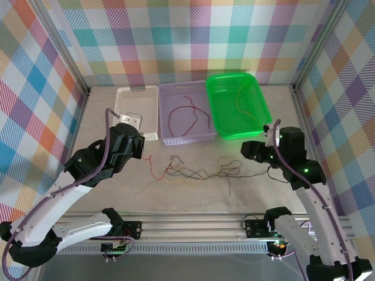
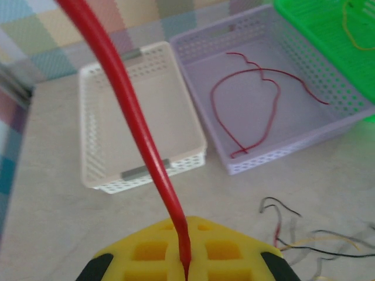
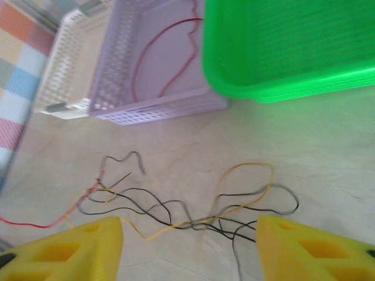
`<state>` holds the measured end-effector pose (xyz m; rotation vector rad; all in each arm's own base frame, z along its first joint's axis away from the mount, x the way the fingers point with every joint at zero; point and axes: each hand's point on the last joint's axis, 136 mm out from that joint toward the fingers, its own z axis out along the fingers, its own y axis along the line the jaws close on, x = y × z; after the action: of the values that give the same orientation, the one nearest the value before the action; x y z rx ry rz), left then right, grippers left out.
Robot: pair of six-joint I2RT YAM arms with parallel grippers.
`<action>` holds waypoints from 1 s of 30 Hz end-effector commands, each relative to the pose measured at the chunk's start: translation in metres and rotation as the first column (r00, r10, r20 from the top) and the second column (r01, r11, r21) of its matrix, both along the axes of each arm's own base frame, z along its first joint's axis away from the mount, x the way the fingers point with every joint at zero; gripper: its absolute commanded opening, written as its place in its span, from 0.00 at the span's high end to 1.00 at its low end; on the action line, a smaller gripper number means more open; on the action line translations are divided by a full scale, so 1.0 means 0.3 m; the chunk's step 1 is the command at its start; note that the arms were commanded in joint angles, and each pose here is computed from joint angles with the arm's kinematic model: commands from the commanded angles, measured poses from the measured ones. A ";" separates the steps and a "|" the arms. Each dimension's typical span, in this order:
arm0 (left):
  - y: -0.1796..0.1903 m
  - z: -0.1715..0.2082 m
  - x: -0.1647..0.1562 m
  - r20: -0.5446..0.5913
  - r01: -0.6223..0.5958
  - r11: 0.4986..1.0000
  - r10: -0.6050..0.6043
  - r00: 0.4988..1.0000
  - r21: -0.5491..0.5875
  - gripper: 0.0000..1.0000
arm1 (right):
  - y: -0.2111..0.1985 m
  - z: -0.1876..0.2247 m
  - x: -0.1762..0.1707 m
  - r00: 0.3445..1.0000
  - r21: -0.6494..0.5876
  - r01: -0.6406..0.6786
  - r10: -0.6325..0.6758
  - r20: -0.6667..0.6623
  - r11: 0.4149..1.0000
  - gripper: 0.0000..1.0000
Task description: Untangle the cables
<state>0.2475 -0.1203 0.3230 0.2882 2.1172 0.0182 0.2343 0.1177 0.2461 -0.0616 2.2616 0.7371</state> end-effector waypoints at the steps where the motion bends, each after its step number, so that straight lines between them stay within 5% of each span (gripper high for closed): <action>1: -0.096 0.059 -0.001 0.006 0.070 0.987 -0.070 0.998 -0.142 1.00 | 0.132 0.091 -0.007 0.971 0.075 -0.190 0.176 0.163 0.979 0.33; 9: -0.187 0.149 0.008 -0.014 0.103 0.952 -0.112 0.994 -0.287 1.00 | 0.449 0.000 -0.095 0.825 -0.140 -0.454 0.474 0.308 0.880 0.27; 16: -0.209 0.201 -0.002 -0.019 0.105 0.925 -0.120 0.993 -0.365 1.00 | 0.661 -0.156 -0.143 0.737 -0.295 -0.521 0.597 0.317 0.801 0.26; 30: -0.212 0.231 -0.014 -0.023 0.096 0.902 -0.116 0.993 -0.421 1.00 | 0.863 -0.339 -0.151 0.743 -0.316 -0.467 0.560 0.367 0.826 0.28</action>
<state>0.2485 -0.1785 0.3770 0.1560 2.1177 -0.4401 0.1783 0.3631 0.1247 -1.0081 1.9471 0.6679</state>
